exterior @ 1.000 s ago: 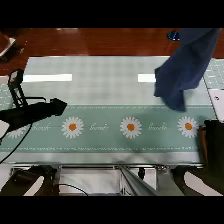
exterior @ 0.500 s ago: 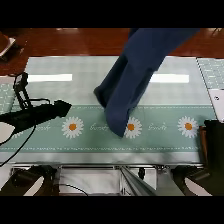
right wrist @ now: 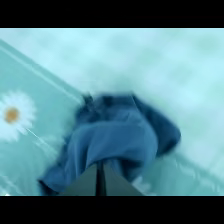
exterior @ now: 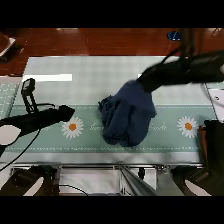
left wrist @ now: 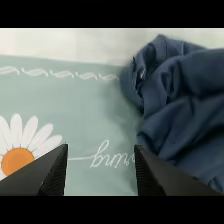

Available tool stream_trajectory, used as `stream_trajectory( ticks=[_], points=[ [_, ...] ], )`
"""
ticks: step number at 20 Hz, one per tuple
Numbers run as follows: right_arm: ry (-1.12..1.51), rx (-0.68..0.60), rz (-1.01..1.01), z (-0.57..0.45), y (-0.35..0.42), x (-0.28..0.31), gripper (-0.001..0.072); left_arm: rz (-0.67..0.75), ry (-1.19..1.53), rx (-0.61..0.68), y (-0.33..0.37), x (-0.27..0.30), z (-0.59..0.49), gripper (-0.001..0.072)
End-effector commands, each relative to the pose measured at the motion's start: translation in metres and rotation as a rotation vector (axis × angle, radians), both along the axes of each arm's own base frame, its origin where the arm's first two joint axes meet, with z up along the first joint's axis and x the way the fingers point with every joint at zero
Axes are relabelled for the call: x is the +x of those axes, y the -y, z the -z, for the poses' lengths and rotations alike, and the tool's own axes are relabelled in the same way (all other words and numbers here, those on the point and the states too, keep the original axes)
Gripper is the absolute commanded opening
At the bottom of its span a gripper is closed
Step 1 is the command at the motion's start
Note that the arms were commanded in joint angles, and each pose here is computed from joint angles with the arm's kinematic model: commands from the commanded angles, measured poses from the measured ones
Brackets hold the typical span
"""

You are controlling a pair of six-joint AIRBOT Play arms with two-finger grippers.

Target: Fold the shirts.

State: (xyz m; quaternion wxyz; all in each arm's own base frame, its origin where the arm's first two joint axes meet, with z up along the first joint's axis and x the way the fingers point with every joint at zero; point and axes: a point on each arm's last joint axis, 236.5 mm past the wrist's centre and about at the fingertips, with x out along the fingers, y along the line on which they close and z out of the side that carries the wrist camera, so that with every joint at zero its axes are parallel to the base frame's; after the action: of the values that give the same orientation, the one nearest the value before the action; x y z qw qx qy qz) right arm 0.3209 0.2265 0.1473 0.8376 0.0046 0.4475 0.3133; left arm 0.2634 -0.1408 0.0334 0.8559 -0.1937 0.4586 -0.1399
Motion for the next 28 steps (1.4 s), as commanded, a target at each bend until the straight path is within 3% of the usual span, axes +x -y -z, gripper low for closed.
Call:
stream_trajectory(
  ticks=[1,2,3,6,9,12,15,18,21,27,28],
  points=[
    [-0.201,-0.12,0.171,0.129,0.036,-0.019,0.008,0.066,-0.059,0.009,0.016,-0.018,0.022,0.0508],
    [-0.229,-0.123,0.197,0.145,0.04,-0.024,0.0337,0.09,-0.083,0.006,0.024,-0.023,0.028,0.0508],
    [-0.23,-0.148,0.2,0.15,0.047,-0.025,0.0407,0.098,-0.099,-0.011,0.033,-0.023,0.032,0.0508],
    [-0.193,-0.284,0.307,0.121,0.116,0.002,0.0406,0.07,-0.114,-0.011,0.033,0.001,0.031,0.0508],
    [-0.127,-0.403,0.61,0.08,0.244,0.017,0.0405,-0.026,-0.163,-0.065,0.02,0.035,0.029,0.0508],
    [-0.258,-0.197,0.867,0.112,0.293,-0.022,0.0404,0.066,-0.306,-0.184,0.054,0.03,0.063,0.0508],
    [-0.393,0.029,0.822,0.163,0.253,-0.054,0.0404,0.075,-0.362,-0.298,0.079,0.042,0.088,0.0507],
    [-0.481,0.14,0.763,0.189,0.217,-0.07,0.0404,0.066,-0.396,-0.355,0.091,0.054,0.102,0.0508],
    [-0.5,0.202,0.734,0.193,0.201,-0.073,0.0404,0.07,-0.419,-0.359,0.099,0.063,0.111,0.0507],
    [-0.518,0.204,0.706,0.193,0.195,-0.078,0.0404,0.166,-0.443,-0.349,0.141,0.072,0.12,0.0505],
    [-0.525,0.186,0.684,0.195,0.192,-0.081,0.0404,0.185,-0.462,-0.355,0.146,0.07,0.121,0.0469]
  ],
)
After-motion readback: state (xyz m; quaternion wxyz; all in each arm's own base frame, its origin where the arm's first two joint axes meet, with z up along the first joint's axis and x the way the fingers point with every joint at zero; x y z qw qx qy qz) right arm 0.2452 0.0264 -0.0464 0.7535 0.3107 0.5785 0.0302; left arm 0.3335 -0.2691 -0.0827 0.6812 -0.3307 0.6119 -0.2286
